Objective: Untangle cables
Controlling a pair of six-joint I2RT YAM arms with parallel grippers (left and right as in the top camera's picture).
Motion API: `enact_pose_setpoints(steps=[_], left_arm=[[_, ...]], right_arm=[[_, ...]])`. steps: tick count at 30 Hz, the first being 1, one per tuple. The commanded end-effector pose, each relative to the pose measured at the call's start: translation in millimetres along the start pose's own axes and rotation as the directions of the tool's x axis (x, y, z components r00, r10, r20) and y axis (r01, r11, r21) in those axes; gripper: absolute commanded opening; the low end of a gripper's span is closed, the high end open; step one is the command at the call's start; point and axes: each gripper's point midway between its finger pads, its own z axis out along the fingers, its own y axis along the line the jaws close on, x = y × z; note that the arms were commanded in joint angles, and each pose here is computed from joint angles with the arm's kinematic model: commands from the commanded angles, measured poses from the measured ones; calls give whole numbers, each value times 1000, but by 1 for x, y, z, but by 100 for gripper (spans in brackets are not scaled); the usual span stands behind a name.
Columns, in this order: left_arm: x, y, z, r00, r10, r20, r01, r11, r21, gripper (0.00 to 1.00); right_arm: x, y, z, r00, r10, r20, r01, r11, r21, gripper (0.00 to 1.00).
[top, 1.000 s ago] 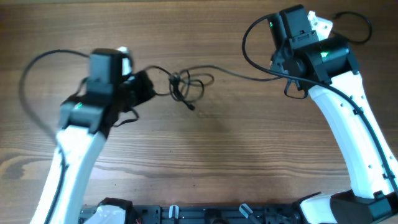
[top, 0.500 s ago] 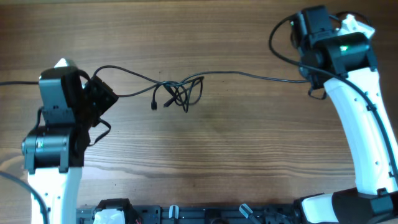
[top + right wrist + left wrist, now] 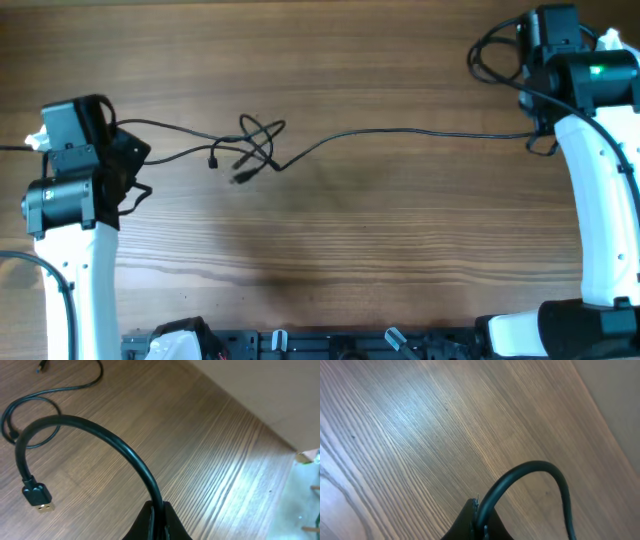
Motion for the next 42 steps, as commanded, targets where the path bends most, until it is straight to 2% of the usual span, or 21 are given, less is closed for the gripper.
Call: enact_pose_setpoints(steps=[1, 7, 11, 13, 14, 15, 18, 19, 22, 23, 24, 25, 26, 27, 30, 33, 35, 37, 39, 41, 42], left_arm=[[12, -20, -4, 997, 12, -80, -3, 994, 108, 4], [53, -52, -5, 963, 144, -228, -87, 967, 240, 4], [88, -72, -1, 922, 257, -289, -177, 945, 276, 4], [100, -78, -1, 906, 293, -306, -206, 936, 287, 4], [103, -80, -1, 902, 304, -306, -216, 932, 291, 4], [103, -80, 1, 904, 314, -290, -234, 932, 278, 4], [83, -60, 10, 938, 282, -203, -259, 957, 134, 4], [76, -48, 12, 955, 233, -184, -226, 972, 62, 4], [74, -38, 13, 970, 165, -179, -168, 986, 0, 4], [80, -43, 12, 964, 168, -206, -165, 986, 31, 4], [82, -44, 11, 961, 168, -219, -163, 986, 42, 4], [82, -44, 11, 961, 169, -217, -164, 986, 40, 4], [78, -41, 12, 966, 168, -195, -168, 986, 19, 4], [68, -33, 14, 975, 167, -146, -173, 984, -31, 4], [37, 3, 14, 996, 85, -13, -86, 972, -217, 4], [56, -10, 16, 990, 57, -126, -74, 989, -129, 4], [73, -31, 14, 974, 95, -207, -101, 995, -19, 4], [90, -55, 9, 949, 169, -265, -146, 984, 104, 4], [102, -65, 4, 937, 207, -280, -172, 974, 144, 4], [110, -72, 1, 930, 238, -280, -196, 966, 170, 4], [112, -75, 0, 928, 246, -279, -201, 963, 179, 4]], right_arm=[[0, 10, -7, 1000, 3, -31, -5, 996, -88, 4], [27, 73, -27, 971, -177, -158, 89, 888, -452, 4], [56, 117, -73, 894, -430, -123, 183, 602, -777, 4], [63, 120, -81, 866, -494, -78, 228, 529, -817, 4], [63, 118, -78, 862, -502, -70, 246, 535, -809, 4], [58, 108, -64, 873, -482, -76, 273, 611, -743, 4], [27, 51, -19, 966, -221, -133, 162, 922, -352, 4], [20, 33, -12, 981, -156, -117, 124, 962, -243, 4], [21, 32, -12, 983, -134, -129, 100, 966, -237, 6], [33, 49, -19, 968, -177, -179, 107, 933, -343, 15], [41, 64, -27, 948, -259, -186, 153, 882, -446, 16], [47, 79, -37, 924, -344, -169, 202, 811, -550, 16], [50, 86, -42, 909, -391, -143, 235, 766, -598, 6], [47, 85, -40, 908, -399, -126, 256, 768, -587, 4], [21, 35, -12, 973, -201, -109, 168, 952, -255, 4], [29, 43, -16, 969, -192, -153, 137, 941, -309, 10], [48, 75, -35, 939, -264, -222, 119, 852, -509, 17], [66, 118, -77, 882, -437, -177, 139, 600, -788, 31], [80, 141, -113, 836, -545, -65, 169, 367, -915, 51], [98, 155, -125, 796, -605, -12, 203, 286, -937, 73], [108, 161, -127, 772, -636, 11, 227, 259, -939, 76]])
